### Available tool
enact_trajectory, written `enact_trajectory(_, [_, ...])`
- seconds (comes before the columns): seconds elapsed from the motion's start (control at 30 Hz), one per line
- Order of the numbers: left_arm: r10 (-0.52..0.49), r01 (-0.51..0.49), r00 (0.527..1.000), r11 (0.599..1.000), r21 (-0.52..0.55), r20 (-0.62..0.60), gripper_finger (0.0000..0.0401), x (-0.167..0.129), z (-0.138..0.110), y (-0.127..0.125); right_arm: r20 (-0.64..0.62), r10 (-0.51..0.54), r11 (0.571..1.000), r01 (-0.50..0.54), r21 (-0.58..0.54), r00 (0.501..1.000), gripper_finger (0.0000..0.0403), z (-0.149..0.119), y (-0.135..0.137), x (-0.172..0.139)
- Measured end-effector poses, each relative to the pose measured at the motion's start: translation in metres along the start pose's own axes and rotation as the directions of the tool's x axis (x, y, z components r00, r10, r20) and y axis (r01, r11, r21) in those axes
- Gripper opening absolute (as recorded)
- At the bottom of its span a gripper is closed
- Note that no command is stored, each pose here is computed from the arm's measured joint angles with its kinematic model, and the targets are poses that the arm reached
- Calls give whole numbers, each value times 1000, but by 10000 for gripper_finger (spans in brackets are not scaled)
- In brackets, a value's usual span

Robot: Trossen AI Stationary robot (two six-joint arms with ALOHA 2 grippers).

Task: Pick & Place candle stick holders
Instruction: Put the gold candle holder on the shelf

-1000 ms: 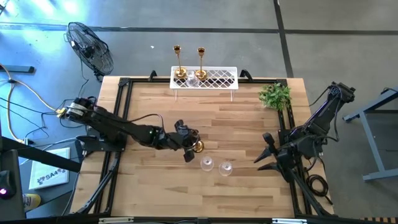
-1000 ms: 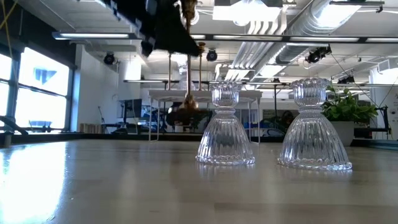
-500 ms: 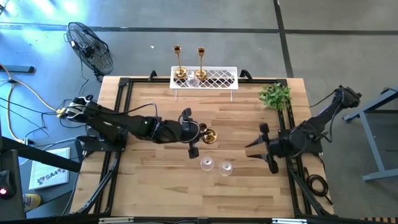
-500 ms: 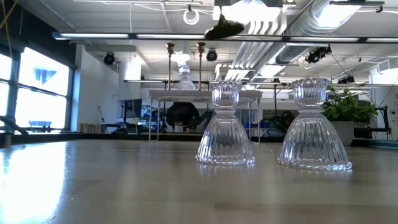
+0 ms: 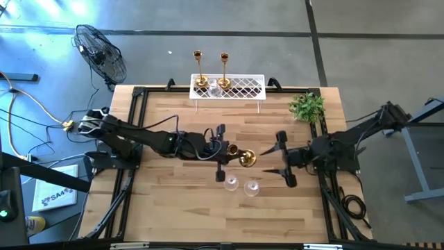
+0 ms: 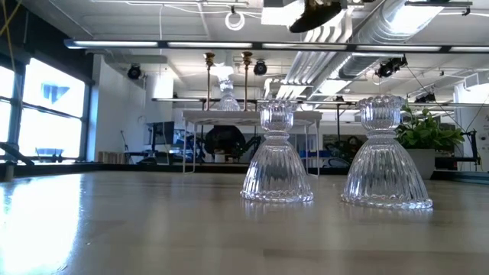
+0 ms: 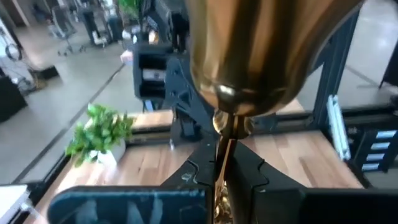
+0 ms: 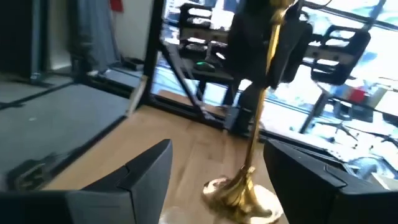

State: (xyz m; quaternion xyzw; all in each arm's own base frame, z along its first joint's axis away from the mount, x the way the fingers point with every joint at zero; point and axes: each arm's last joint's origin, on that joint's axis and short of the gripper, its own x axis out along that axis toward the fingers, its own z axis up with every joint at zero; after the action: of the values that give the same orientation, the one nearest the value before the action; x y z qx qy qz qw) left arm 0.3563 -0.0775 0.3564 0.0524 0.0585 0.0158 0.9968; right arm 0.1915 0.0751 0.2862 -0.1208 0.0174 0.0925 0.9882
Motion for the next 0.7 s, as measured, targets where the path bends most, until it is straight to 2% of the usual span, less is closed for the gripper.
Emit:
enact_trajectory(0.2, [-25,25,1000,1000,2,13,8,0,1,-1,11,38,998,-39,52,999,250,-7,-6,15])
enact_trajectory(0.33, [-50,51,998,999,0,35,8,0,3,-1,10,27,998,-27,51,1000,248,-13,-9,26])
enact_trajectory(0.7, [-55,55,998,999,3,28,8,4,-1,-3,4,93,993,-93,76,996,246,-7,-15,58])
